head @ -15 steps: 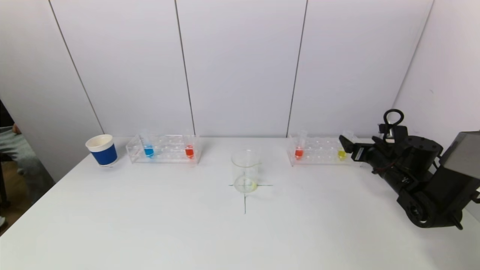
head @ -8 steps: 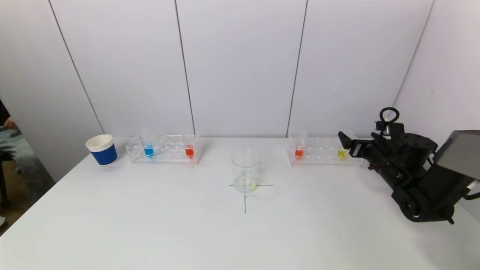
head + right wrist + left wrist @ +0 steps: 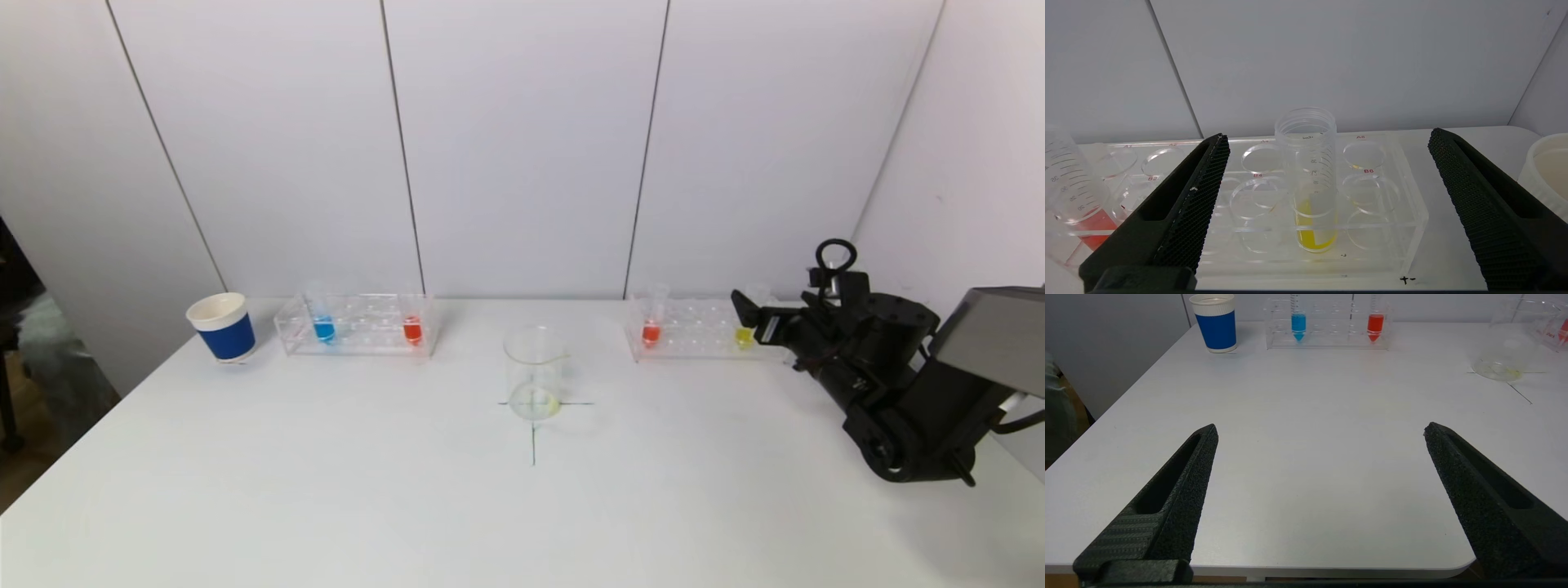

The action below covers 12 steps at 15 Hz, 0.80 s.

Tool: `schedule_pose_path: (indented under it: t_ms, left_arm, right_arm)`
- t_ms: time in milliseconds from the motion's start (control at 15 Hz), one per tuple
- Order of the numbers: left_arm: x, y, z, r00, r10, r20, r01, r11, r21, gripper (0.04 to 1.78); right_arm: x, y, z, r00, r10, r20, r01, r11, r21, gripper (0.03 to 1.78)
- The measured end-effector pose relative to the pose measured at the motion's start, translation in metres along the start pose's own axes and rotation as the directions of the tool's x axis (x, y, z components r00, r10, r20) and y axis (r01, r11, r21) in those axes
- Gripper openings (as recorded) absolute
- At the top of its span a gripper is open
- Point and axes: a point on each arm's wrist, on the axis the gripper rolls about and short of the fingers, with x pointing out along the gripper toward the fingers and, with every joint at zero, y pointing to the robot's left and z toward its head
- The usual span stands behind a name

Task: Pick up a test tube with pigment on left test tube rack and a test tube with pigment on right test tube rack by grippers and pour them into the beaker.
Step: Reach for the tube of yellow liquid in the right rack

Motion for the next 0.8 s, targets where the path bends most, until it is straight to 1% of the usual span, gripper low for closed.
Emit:
schedule_pose_path:
  t_ms: [400,600,800]
  left_arm:
    - [0.0000,0.0000,0.0000,1.000,0.000,0.000,0.000,1.000,0.000,1.76]
    - [0.0000,0.0000,0.0000,1.000,0.000,0.000,0.000,1.000,0.000,1.76]
    - [0.0000,0.0000,0.0000,1.000,0.000,0.000,0.000,1.000,0.000,1.76]
  right_arm:
    - [0.0012,0.0030,-0.0022,1.000,0.008,-0.003,-0.008,1.000,-0.003,1.77]
    - [0.0048,0.0058,-0.0040,1.000,0.013,0.002,-0.013,1.000,-0.016,1.77]
    - [0.0075,0.0062,-0.0053,1.000,0.013,0.006,-0.013,1.000,-0.018,1.77]
